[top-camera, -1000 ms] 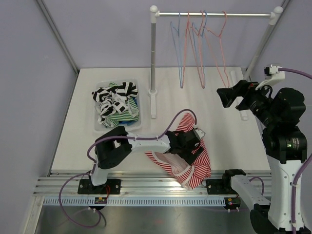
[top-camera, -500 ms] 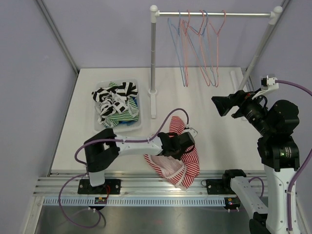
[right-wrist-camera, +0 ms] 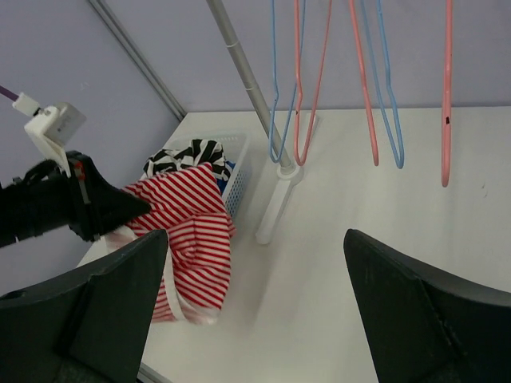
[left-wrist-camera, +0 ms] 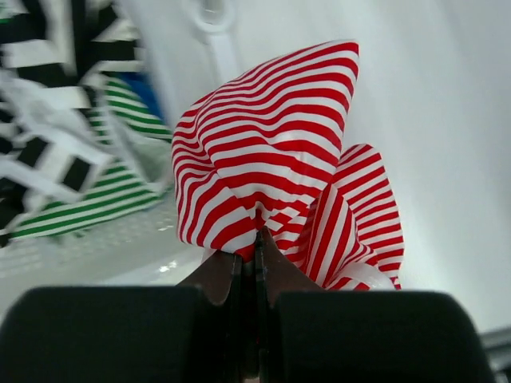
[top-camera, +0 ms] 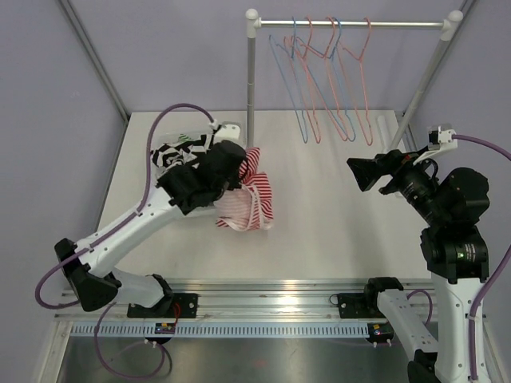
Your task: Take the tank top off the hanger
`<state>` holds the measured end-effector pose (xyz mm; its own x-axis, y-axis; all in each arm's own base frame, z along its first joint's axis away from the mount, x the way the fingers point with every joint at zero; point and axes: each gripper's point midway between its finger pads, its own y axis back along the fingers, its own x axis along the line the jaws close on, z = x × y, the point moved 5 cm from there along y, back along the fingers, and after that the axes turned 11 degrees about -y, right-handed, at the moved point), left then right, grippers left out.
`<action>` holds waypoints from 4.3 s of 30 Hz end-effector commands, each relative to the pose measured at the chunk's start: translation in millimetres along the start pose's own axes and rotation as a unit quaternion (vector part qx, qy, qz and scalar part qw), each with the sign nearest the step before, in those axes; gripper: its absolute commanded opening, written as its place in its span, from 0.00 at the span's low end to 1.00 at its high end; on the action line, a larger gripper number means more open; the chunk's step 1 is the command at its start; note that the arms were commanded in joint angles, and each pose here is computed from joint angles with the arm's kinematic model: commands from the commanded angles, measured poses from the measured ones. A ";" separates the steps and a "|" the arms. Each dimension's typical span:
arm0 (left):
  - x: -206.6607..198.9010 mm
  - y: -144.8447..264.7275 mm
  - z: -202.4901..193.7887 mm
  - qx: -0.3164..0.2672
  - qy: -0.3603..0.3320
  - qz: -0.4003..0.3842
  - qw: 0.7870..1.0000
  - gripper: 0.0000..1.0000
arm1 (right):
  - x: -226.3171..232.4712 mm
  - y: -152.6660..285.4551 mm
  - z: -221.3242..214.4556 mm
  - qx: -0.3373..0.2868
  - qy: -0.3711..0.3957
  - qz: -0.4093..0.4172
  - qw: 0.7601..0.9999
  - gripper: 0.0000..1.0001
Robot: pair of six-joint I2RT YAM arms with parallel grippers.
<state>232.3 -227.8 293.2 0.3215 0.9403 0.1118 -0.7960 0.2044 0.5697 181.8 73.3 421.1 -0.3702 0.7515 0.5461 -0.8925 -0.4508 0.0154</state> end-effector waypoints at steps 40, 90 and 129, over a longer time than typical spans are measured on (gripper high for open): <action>195.1 -241.7 -140.1 0.433 0.072 0.152 0.885 0.00 | 14.5 -0.8 2.5 -0.009 0.027 0.056 0.998 0.99; 210.9 -85.7 58.2 0.114 0.038 0.172 0.978 0.87 | 26.3 3.4 3.0 0.006 0.038 0.067 0.997 0.99; 187.3 157.7 -72.3 -0.187 0.122 0.178 0.959 0.99 | -48.4 23.8 -27.0 0.023 0.090 -0.217 0.972 0.99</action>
<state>121.3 6.5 334.9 -0.1275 0.9909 0.0440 -0.9614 -0.1344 0.2401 169.5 42.0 369.9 -0.0154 0.9405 0.3394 -0.9563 -0.1130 0.2698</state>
